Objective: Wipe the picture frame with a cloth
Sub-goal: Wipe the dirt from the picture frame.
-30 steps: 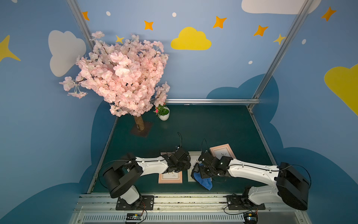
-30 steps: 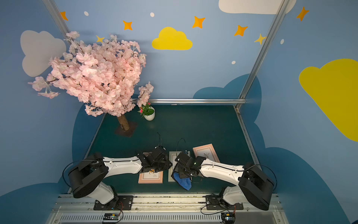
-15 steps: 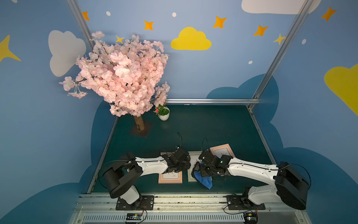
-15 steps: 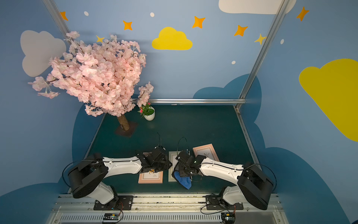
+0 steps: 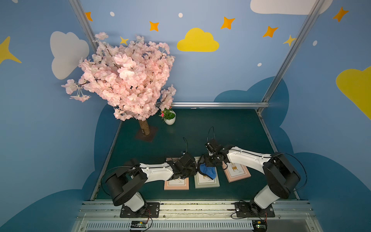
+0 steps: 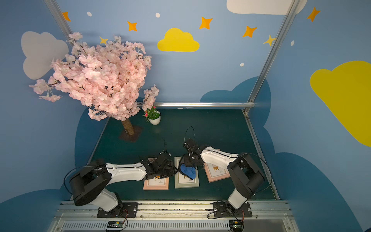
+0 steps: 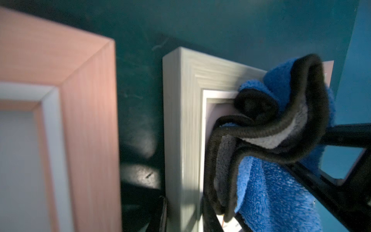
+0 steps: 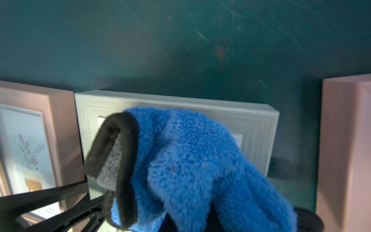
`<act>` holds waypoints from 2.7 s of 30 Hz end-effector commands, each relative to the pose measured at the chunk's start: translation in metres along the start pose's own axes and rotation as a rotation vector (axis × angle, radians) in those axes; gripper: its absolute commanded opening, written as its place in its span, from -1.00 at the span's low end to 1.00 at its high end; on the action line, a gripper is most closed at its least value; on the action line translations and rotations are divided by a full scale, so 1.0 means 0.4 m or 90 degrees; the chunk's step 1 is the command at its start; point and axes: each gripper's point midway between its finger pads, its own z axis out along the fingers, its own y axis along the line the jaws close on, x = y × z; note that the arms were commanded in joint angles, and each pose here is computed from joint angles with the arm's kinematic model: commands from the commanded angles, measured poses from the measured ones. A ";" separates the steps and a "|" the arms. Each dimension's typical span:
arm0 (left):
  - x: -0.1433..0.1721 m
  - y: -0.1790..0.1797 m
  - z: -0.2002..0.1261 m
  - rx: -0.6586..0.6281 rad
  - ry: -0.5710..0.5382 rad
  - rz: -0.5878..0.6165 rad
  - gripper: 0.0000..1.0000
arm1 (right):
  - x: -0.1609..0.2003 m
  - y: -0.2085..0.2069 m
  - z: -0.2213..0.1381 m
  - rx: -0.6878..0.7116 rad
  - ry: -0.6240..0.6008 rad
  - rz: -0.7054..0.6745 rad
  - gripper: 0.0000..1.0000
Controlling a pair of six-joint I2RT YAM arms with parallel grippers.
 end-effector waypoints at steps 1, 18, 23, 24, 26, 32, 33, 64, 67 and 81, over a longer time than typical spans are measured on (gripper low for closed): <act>0.103 0.233 -0.007 -0.205 0.080 -0.021 -0.95 | 0.028 -0.045 0.028 0.043 0.030 -0.009 -1.00; 0.100 0.232 -0.002 -0.211 0.082 -0.016 -0.95 | 0.331 -0.103 -0.045 0.137 0.109 -0.073 -1.00; 0.097 0.228 0.000 -0.208 0.080 -0.013 -0.95 | 0.365 -0.123 -0.060 0.167 0.111 -0.081 -1.00; 0.098 0.228 0.001 -0.208 0.081 -0.013 -0.95 | 0.367 -0.125 -0.060 0.172 0.111 -0.083 -1.00; 0.097 0.226 0.003 -0.206 0.081 -0.013 -0.95 | 0.366 -0.122 -0.060 0.173 0.107 -0.085 -1.00; 0.100 0.224 0.004 -0.204 0.086 -0.010 -0.95 | 0.323 -0.115 -0.052 0.182 0.079 -0.080 -1.00; 0.100 0.226 0.001 -0.206 0.086 -0.009 -0.95 | 0.312 -0.115 -0.049 0.180 0.078 -0.072 -1.00; 0.100 0.253 -0.028 -0.227 0.070 0.003 -0.95 | 0.129 -0.032 0.032 0.125 0.068 -0.064 -1.00; 0.098 0.249 -0.029 -0.226 0.069 0.004 -0.95 | 0.192 -0.039 0.025 0.136 0.085 -0.069 -1.00; 0.094 0.218 -0.028 -0.200 0.072 0.008 -0.95 | 0.340 -0.054 -0.058 0.159 0.089 -0.063 -1.00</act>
